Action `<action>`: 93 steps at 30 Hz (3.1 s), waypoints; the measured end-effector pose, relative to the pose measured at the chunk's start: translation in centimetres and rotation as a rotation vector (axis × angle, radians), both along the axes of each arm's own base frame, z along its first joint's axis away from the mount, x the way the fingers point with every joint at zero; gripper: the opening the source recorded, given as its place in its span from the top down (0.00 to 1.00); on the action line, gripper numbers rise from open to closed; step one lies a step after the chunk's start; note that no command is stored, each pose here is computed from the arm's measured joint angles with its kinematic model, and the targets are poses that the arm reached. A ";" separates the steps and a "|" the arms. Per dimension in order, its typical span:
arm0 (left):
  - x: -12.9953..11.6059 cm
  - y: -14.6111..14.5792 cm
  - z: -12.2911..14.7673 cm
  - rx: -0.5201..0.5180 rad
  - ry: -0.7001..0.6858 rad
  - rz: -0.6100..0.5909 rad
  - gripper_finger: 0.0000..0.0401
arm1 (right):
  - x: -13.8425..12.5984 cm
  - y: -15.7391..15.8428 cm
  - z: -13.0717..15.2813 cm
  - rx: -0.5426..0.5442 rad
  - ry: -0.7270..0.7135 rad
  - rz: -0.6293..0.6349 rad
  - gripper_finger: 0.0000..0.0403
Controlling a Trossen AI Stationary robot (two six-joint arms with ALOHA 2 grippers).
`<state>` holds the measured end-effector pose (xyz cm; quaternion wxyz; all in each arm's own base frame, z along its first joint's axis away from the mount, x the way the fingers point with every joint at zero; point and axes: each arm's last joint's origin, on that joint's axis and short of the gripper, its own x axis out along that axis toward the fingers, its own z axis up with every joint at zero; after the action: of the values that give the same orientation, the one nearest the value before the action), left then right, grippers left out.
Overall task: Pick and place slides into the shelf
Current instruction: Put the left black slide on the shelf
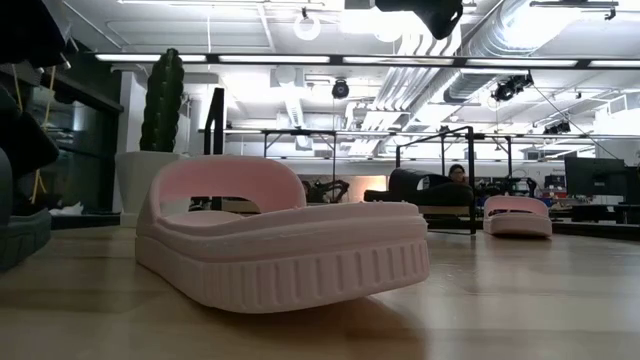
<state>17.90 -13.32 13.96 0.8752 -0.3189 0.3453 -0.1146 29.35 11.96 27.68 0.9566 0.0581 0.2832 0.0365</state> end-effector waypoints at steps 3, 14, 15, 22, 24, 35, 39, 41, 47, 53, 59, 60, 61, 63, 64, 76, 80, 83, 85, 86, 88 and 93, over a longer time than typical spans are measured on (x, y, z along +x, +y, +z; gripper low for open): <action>0.2 -0.2 0.1 0.007 0.005 -0.001 0.67 | 0.0 0.0 0.0 0.000 0.000 0.000 0.74; 2.4 -2.0 -1.4 0.035 0.085 -0.049 0.67 | 0.0 0.0 0.0 -0.007 -0.003 -0.012 0.74; 2.7 -2.3 -1.3 0.034 0.084 -0.064 0.67 | 0.0 0.0 0.0 -0.009 -0.004 -0.015 0.74; 4.6 -3.9 -0.9 0.049 0.061 -0.132 0.67 | 0.0 0.0 0.0 -0.009 -0.003 -0.015 0.74; 4.8 -4.1 -1.0 0.054 0.066 -0.137 0.67 | 0.0 0.0 0.0 -0.011 -0.004 -0.015 0.74; 5.0 -4.3 -1.6 0.069 0.080 -0.145 0.67 | -0.1 0.3 0.0 -0.020 -0.008 -0.020 0.74; 5.0 -4.3 -1.6 0.077 0.073 -0.156 0.71 | -0.1 0.2 0.0 -0.024 -0.010 -0.026 0.74; 5.0 -4.3 -1.6 0.076 0.073 -0.165 0.76 | -0.1 0.3 0.0 -0.024 -0.009 -0.025 0.74; 5.0 -4.3 -1.5 0.074 0.067 -0.179 0.95 | -0.1 0.2 0.0 -0.024 -0.009 -0.026 0.74; 5.0 -4.3 -1.5 0.084 0.060 -0.187 0.95 | -0.1 0.3 0.0 -0.023 -0.009 -0.024 0.74; 5.0 -4.3 -1.5 0.085 0.059 -0.188 0.98 | -0.1 0.3 0.0 -0.023 -0.009 -0.024 0.74; 5.0 -4.3 -1.5 0.085 0.059 -0.188 0.99 | -0.1 0.3 0.0 -0.023 -0.009 -0.024 0.74; 5.0 -4.3 -1.5 0.086 0.059 -0.187 0.98 | -0.1 0.3 0.0 -0.023 -0.009 -0.024 0.74; 5.0 -4.3 -1.5 0.086 0.059 -0.187 0.97 | -0.1 0.3 0.0 -0.023 -0.009 -0.024 0.74; 5.0 -4.3 -1.5 0.086 0.059 -0.186 0.97 | -0.1 0.3 0.0 -0.023 -0.009 -0.024 0.74; 5.0 -4.4 -0.4 0.064 0.011 -0.211 0.98 | -0.4 0.8 0.1 -0.141 -0.047 -0.035 0.74; 4.9 -4.3 0.7 0.055 -0.030 -0.219 0.99 | -0.4 1.3 0.4 -0.147 -0.084 -0.009 0.74; 4.7 -4.2 1.6 0.059 -0.065 -0.226 0.99 | -0.2 1.6 0.9 -0.145 -0.136 0.028 0.74; 4.6 -4.0 2.1 0.059 -0.078 -0.221 0.98 | -0.1 1.7 1.2 -0.128 -0.166 0.051 0.74; 4.6 -3.8 2.4 0.065 -0.080 -0.217 0.98 | 0.0 1.8 1.3 -0.117 -0.178 0.062 0.74; 4.5 -3.5 2.9 0.070 -0.090 -0.213 0.98 | 0.0 2.0 1.6 -0.103 -0.201 0.098 0.74; 4.4 -2.3 4.4 0.074 -0.122 -0.186 0.98 | 0.2 2.8 2.0 -0.108 -0.270 0.244 0.74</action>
<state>22.28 -15.63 18.39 0.8914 -0.2452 0.3234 -0.2018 29.51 14.80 29.65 0.9761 -0.0335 0.1586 0.1446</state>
